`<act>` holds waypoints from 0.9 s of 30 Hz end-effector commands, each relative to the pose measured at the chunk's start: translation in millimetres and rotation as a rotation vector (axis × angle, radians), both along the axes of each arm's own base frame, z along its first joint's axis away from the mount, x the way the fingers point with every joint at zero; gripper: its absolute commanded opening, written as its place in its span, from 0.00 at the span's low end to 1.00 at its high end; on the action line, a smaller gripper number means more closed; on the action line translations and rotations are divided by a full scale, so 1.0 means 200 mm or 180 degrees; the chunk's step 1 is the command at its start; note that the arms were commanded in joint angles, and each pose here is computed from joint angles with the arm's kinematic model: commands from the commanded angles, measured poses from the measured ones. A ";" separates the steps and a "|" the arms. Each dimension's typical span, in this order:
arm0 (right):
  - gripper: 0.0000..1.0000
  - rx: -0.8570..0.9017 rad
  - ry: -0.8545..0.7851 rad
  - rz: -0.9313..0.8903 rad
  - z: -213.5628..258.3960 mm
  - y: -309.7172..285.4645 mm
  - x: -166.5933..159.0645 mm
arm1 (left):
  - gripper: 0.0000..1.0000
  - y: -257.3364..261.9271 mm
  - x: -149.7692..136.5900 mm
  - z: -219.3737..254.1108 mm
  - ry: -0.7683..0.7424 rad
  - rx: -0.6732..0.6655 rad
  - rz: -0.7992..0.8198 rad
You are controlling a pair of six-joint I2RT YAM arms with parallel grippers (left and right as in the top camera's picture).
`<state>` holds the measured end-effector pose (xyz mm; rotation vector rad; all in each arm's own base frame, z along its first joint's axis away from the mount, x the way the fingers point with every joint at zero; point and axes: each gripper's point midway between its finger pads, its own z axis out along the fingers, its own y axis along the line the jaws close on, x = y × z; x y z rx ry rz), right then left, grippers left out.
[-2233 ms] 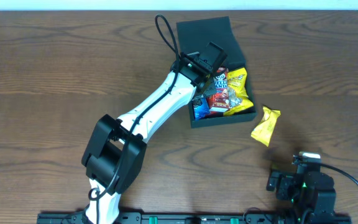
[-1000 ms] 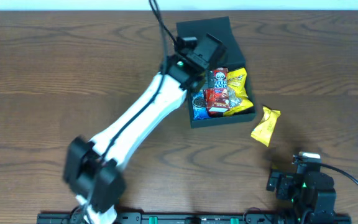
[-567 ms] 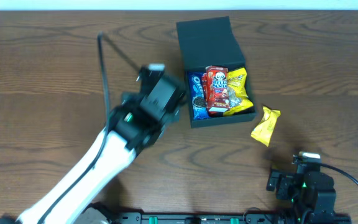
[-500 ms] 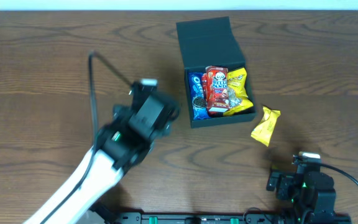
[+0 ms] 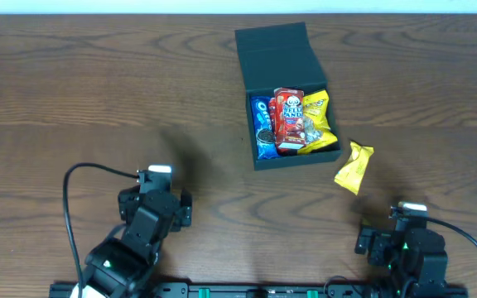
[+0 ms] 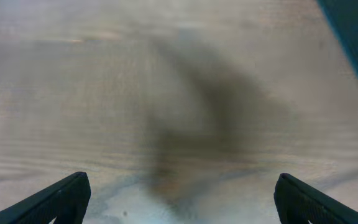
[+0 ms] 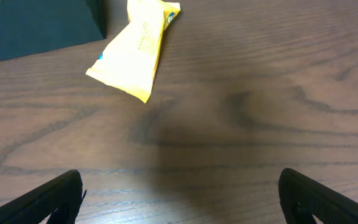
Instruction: Pack container
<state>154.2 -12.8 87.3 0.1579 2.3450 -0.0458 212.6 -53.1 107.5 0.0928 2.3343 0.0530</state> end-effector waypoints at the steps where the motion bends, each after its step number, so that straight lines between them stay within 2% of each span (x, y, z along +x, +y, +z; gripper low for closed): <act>1: 0.99 -0.0012 0.0016 -0.0012 -0.01 -0.01 -0.01 | 0.95 0.03 -0.04 -0.10 0.0086 0.0094 -0.0042; 11: 0.99 -0.0012 0.0016 -0.0012 -0.01 -0.01 -0.01 | 0.95 0.10 -0.10 -0.21 0.0248 0.0290 0.0020; 27: 0.99 -0.0012 0.0016 -0.0012 -0.01 -0.01 -0.01 | 0.95 0.08 -0.11 -0.22 0.0298 0.0244 -0.0031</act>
